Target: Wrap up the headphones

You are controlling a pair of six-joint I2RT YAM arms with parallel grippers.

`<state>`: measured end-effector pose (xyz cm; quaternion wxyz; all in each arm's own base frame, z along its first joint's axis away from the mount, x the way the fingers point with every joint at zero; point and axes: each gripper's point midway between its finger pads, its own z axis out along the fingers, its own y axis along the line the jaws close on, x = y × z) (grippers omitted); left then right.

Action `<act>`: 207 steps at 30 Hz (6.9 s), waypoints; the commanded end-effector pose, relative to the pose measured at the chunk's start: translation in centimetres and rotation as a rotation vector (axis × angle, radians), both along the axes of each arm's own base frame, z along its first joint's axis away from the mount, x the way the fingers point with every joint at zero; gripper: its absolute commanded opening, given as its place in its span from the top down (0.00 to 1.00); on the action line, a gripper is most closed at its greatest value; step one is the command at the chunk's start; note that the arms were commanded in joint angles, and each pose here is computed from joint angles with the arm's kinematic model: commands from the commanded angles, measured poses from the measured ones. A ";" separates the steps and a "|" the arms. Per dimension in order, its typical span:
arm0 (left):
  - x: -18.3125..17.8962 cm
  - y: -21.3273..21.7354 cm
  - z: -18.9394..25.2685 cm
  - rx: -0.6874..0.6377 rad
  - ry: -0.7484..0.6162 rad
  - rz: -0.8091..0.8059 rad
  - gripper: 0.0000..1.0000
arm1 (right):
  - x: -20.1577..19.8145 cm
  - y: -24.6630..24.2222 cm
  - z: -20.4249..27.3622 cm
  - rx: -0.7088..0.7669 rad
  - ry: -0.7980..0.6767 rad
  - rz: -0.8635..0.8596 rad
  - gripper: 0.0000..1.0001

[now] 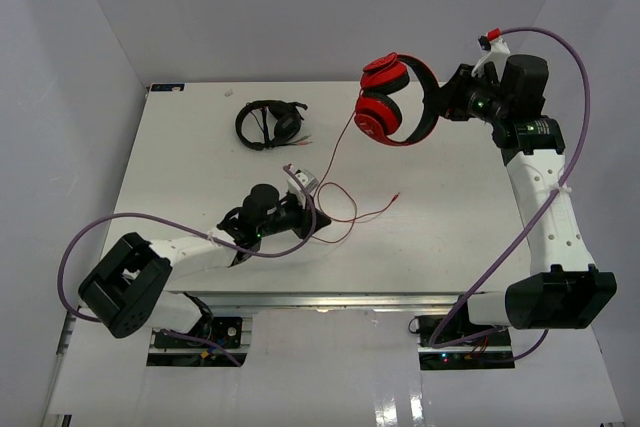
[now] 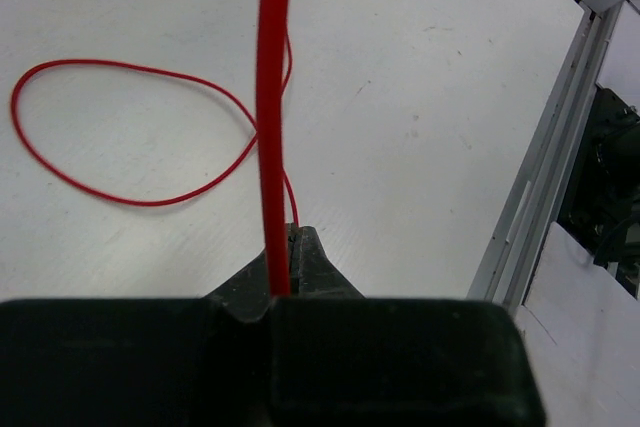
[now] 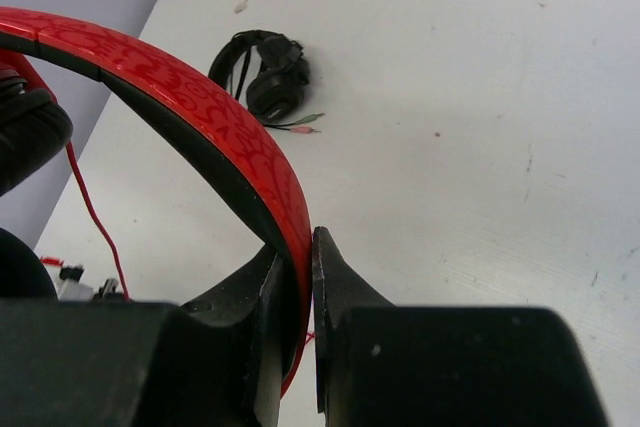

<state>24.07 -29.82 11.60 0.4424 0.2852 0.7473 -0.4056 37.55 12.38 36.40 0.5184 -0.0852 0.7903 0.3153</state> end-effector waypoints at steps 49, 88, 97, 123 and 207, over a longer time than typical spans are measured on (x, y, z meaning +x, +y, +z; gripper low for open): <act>-1.2 -4.2 10.2 0.645 -0.346 -0.026 1.00 | 2.4 -0.8 -10.1 -0.855 -0.419 -0.162 0.92; 6.7 0.8 14.3 0.706 -0.581 0.301 0.93 | -7.2 6.7 -14.0 -0.690 -0.409 0.479 0.92; 6.2 1.9 14.3 0.715 -0.592 0.305 0.91 | -7.4 7.0 -14.0 -0.666 -0.397 0.487 0.92; 6.4 3.8 12.3 0.547 -0.492 0.272 0.75 | -11.6 9.0 -13.7 -0.538 -0.409 0.689 0.92; 6.2 -2.9 7.1 0.125 -0.951 -0.031 0.02 | -14.5 9.3 2.5 -0.012 -0.372 0.707 0.92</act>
